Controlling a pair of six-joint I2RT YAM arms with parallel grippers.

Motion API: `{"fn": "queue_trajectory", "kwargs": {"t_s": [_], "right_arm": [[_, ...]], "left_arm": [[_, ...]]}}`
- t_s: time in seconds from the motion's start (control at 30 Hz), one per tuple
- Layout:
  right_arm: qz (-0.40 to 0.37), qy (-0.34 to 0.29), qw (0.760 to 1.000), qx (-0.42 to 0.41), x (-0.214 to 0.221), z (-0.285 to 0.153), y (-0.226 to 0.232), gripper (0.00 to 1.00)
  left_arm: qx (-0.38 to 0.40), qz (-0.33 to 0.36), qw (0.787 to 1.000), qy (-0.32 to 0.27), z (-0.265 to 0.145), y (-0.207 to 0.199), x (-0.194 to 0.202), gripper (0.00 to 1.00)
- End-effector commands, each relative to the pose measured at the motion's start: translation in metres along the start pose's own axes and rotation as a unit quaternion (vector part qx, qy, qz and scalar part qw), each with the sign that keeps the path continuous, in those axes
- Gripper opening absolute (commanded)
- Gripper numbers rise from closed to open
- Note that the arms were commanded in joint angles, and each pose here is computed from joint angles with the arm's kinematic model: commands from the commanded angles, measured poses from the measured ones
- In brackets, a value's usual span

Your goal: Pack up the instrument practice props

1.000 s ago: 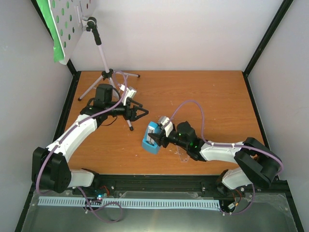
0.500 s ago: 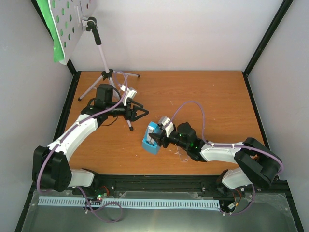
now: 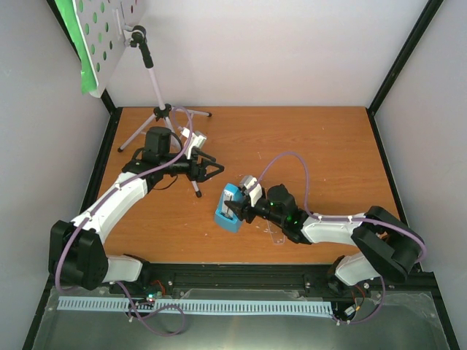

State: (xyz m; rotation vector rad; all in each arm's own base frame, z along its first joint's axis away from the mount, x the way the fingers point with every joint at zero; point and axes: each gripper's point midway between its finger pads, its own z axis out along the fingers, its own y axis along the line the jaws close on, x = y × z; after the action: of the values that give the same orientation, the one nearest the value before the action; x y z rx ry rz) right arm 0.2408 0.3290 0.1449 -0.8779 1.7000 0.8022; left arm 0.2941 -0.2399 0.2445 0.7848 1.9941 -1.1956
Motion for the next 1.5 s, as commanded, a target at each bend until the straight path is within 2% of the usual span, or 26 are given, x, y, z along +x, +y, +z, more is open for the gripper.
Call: {"fn": "queue_trajectory", "kwargs": {"t_s": [0.0,1.03,1.47], "right_arm": [[0.007,0.005,1.000,0.019,0.001,0.005,-0.006,0.63],[0.057,0.034,0.996,0.052,-0.004,0.015,-0.020,0.63],[0.072,0.036,0.995,0.062,-0.008,0.016,-0.024,0.66]], "left_arm": [[-0.004,0.030,0.999,-0.013,-0.005,-0.007,-0.009,0.73],[0.017,0.038,0.999,-0.019,-0.007,-0.017,-0.011,0.72],[0.074,-0.001,0.997,0.003,0.004,-0.020,0.002,0.72]]}}
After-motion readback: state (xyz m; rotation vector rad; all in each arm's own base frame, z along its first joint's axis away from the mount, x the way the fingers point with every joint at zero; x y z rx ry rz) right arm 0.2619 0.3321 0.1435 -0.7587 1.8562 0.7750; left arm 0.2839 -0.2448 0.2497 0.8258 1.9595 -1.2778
